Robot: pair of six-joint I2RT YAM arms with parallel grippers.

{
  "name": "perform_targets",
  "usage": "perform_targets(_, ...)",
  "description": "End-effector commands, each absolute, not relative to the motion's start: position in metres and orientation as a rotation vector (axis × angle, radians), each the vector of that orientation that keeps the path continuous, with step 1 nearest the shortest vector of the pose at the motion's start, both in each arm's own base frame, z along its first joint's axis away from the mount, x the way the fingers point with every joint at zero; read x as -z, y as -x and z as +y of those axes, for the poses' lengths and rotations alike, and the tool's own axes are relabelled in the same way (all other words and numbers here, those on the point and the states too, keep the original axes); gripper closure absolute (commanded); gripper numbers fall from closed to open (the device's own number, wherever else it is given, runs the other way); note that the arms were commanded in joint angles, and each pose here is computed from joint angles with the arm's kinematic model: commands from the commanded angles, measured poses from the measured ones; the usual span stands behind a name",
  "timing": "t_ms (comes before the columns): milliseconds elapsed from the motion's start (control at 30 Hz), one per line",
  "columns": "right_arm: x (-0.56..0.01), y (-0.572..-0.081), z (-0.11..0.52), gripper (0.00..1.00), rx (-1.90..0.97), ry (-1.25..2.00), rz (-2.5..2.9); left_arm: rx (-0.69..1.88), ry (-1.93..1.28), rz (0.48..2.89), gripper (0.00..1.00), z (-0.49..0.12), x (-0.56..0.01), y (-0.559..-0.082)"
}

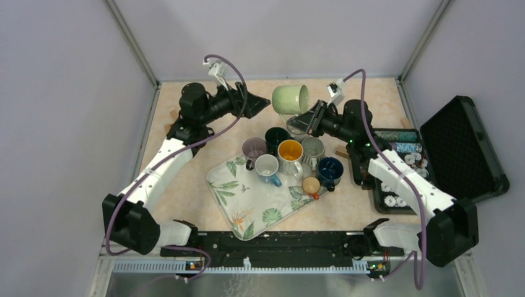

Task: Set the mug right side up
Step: Turn over the cup at the center of the board, then place the cup on the tray.

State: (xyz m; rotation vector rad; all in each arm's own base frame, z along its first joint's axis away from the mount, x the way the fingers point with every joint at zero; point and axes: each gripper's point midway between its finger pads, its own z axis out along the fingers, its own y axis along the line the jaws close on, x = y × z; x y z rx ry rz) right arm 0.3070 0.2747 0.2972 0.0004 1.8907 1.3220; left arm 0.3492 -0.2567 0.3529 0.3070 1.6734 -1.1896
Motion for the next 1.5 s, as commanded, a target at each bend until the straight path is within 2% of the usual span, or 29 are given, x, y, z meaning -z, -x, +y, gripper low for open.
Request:
perform_targets(0,-0.371,-0.276,0.261,1.00,-1.294,0.160,1.720,1.005,-0.332,1.620,0.02,-0.235,-0.373,-0.348)
perform_targets(567,-0.274,-0.152,0.227,1.00,-1.067,0.444,2.226,0.818,-0.325,1.713,0.02,-0.210,-0.336,-0.353)
perform_targets(967,-0.201,-0.115,0.227,1.00,-0.873,0.616,2.421,0.804,-0.314,1.750,0.02,-0.207,-0.322,-0.357)
perform_targets(1467,-0.157,-0.104,0.247,1.00,-0.772,0.723,2.487,0.794,-0.317,1.764,0.02,-0.206,-0.316,-0.360)
